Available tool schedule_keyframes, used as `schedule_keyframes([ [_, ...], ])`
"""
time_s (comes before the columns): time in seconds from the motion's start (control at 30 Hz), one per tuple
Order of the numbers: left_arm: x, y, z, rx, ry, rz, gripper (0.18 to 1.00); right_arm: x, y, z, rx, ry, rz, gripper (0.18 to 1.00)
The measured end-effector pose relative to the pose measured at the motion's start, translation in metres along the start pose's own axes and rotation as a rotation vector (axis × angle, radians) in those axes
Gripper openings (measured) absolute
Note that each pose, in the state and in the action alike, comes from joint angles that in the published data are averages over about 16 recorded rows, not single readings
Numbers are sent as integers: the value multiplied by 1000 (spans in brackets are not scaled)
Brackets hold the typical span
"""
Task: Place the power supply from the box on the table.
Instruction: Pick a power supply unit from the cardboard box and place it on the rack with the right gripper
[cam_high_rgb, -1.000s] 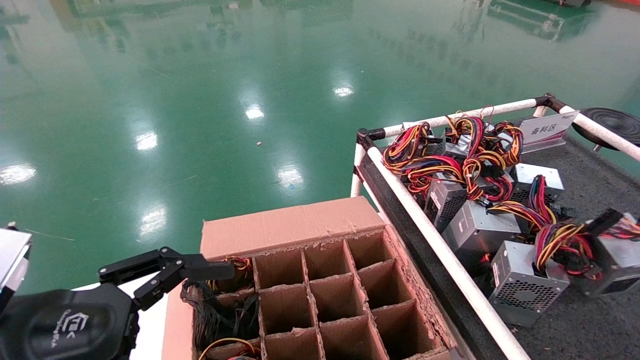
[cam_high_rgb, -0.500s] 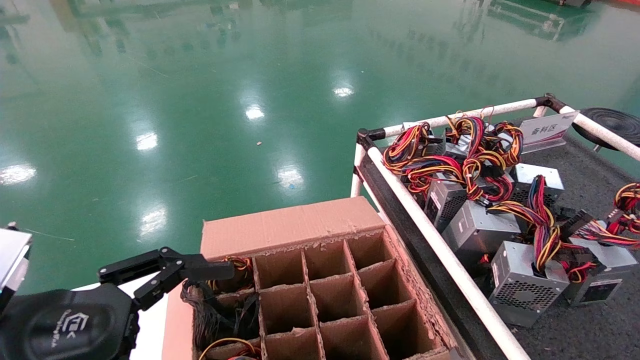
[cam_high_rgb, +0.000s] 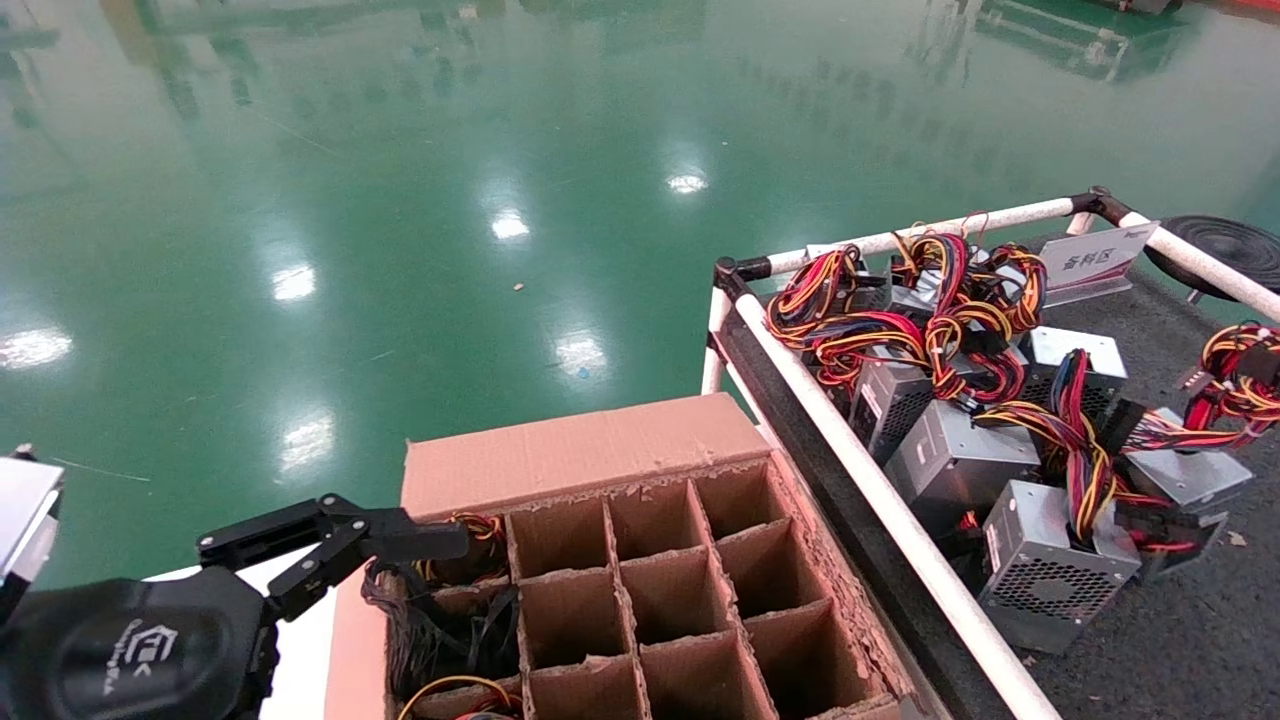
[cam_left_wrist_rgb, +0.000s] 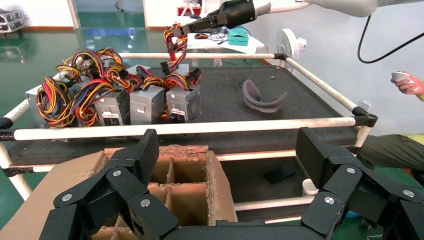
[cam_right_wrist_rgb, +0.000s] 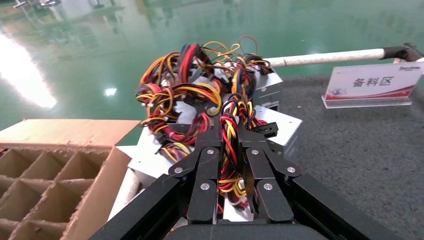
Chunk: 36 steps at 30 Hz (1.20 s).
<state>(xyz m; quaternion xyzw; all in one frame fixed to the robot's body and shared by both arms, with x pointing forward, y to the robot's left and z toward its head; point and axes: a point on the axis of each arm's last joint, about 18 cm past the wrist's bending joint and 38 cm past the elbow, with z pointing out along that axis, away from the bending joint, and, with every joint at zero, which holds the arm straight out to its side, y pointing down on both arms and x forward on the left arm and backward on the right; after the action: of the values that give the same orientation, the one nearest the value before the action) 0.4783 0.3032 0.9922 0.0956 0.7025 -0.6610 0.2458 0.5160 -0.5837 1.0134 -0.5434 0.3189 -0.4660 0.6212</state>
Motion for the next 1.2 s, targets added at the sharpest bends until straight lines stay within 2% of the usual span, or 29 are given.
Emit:
schedule_keyframes([
  [0.57, 0, 0, 0, 0, 0, 0, 1000, 9, 30, -2, -41, 59, 32, 219],
  [0.9, 0, 0, 0, 0, 0, 0, 1000, 11, 33, 0, -57, 75, 30, 225],
  [1.2, 0, 0, 0, 0, -1, 0, 1000, 11, 34, 1, -59, 75, 29, 283],
])
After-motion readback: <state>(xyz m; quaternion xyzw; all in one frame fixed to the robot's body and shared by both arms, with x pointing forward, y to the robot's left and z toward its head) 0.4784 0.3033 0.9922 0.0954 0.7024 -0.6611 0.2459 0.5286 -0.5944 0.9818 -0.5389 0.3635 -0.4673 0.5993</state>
